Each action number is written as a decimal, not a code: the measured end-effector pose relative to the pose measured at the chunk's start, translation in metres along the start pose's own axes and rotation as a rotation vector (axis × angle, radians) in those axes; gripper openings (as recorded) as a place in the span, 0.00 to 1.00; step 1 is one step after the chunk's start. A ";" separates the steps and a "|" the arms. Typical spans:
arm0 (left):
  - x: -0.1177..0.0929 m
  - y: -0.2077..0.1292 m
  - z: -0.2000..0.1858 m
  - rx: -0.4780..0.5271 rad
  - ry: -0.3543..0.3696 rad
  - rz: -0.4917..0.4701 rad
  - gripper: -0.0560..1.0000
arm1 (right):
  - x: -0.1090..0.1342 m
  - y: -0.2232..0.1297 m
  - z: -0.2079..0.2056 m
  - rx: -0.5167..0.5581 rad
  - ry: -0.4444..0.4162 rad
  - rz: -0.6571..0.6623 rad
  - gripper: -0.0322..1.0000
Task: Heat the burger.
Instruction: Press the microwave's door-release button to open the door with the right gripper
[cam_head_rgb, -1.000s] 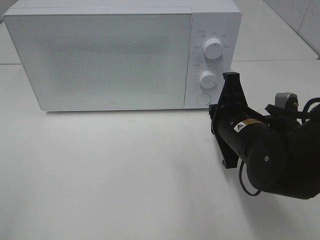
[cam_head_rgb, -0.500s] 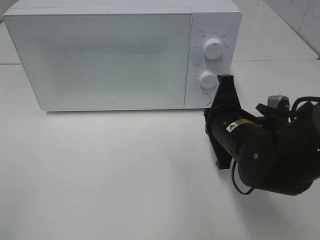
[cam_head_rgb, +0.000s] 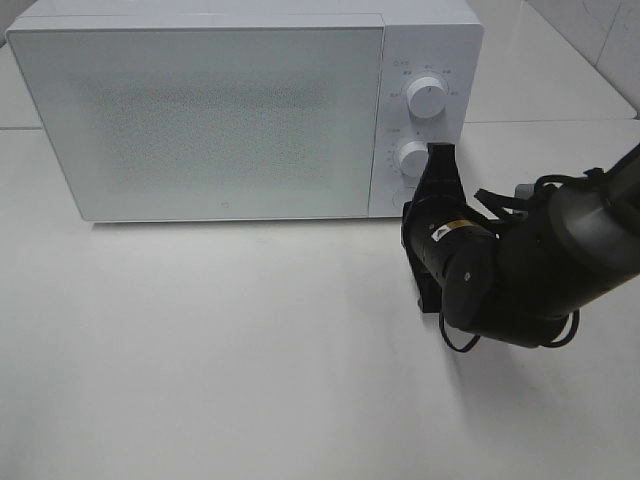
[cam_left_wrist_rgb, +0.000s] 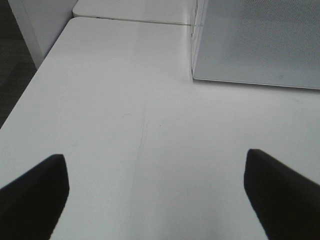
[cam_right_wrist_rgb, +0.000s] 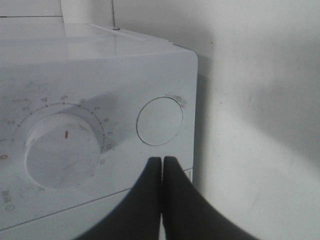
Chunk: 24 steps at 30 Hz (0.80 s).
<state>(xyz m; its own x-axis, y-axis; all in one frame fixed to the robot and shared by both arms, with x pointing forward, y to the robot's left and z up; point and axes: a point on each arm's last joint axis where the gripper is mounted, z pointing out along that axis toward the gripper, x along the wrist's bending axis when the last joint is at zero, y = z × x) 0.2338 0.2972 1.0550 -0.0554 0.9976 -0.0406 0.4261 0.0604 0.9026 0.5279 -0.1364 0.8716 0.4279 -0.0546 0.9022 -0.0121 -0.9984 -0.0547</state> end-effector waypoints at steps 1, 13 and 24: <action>0.000 0.000 0.000 0.000 0.000 0.000 0.87 | 0.000 0.000 0.000 0.000 0.000 0.000 0.04; 0.000 0.000 0.000 0.000 0.000 0.000 0.87 | 0.000 0.000 0.023 -0.007 0.004 0.014 0.04; 0.000 0.000 0.000 0.000 0.000 0.000 0.87 | 0.003 0.009 0.034 -0.031 0.002 0.027 0.04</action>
<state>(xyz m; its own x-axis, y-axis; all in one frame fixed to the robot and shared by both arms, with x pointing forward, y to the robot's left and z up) 0.2338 0.2972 1.0550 -0.0554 0.9976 -0.0406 0.4261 0.0604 0.9026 0.5599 -0.1446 0.8588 0.4256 -0.0820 0.9012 -0.0521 -0.9965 -0.0661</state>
